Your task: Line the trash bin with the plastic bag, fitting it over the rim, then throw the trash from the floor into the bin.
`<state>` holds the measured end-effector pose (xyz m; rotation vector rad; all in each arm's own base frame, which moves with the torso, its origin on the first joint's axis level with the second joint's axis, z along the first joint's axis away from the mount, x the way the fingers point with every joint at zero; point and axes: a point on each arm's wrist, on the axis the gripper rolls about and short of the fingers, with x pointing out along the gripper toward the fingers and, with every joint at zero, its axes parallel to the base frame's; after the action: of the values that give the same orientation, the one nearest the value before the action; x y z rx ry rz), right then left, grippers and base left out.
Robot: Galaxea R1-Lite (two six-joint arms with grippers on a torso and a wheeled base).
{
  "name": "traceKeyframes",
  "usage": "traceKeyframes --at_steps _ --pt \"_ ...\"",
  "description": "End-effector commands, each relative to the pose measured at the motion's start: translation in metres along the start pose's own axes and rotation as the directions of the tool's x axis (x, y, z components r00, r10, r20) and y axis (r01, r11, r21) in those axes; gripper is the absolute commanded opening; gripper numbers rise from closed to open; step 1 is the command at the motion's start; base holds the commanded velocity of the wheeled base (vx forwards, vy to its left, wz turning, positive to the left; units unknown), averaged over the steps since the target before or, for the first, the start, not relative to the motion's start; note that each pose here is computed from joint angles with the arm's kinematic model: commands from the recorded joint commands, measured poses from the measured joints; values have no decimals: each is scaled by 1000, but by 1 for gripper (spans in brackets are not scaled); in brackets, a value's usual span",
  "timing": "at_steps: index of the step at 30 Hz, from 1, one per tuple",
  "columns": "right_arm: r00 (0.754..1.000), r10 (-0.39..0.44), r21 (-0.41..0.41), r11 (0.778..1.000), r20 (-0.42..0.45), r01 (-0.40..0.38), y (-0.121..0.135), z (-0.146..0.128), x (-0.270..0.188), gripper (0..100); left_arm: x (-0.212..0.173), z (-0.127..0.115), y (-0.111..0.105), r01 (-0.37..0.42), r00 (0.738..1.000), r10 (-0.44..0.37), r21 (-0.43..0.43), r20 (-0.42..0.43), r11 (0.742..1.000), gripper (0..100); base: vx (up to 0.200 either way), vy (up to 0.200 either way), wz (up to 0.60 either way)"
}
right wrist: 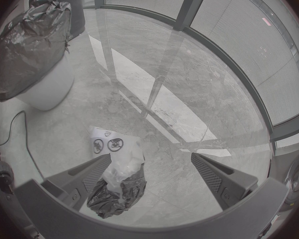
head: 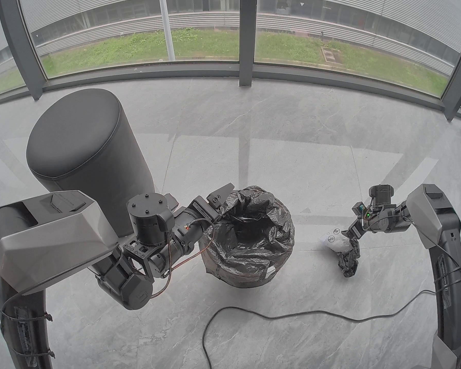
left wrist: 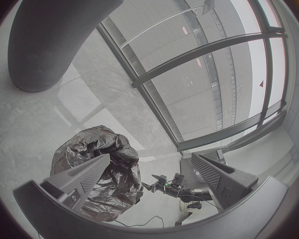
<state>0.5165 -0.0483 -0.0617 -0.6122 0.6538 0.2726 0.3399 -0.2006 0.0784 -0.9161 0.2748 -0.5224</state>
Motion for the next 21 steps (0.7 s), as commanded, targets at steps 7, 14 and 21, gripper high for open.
traceKeyframes --at_steps 7,14,21 --pt "999 29 6 1000 -41 -29 15 -29 38 100 -4 -1 7 -47 999 47 3 19 999 100 0 0 0" --pt "995 85 12 996 -59 -84 52 -74 75 100 -10 -1 12 -53 998 53 4 28 999 100 0 0 0" --pt "974 215 32 976 -71 -213 64 -81 75 100 -16 0 14 -61 998 61 11 28 998 100 0 0 0"
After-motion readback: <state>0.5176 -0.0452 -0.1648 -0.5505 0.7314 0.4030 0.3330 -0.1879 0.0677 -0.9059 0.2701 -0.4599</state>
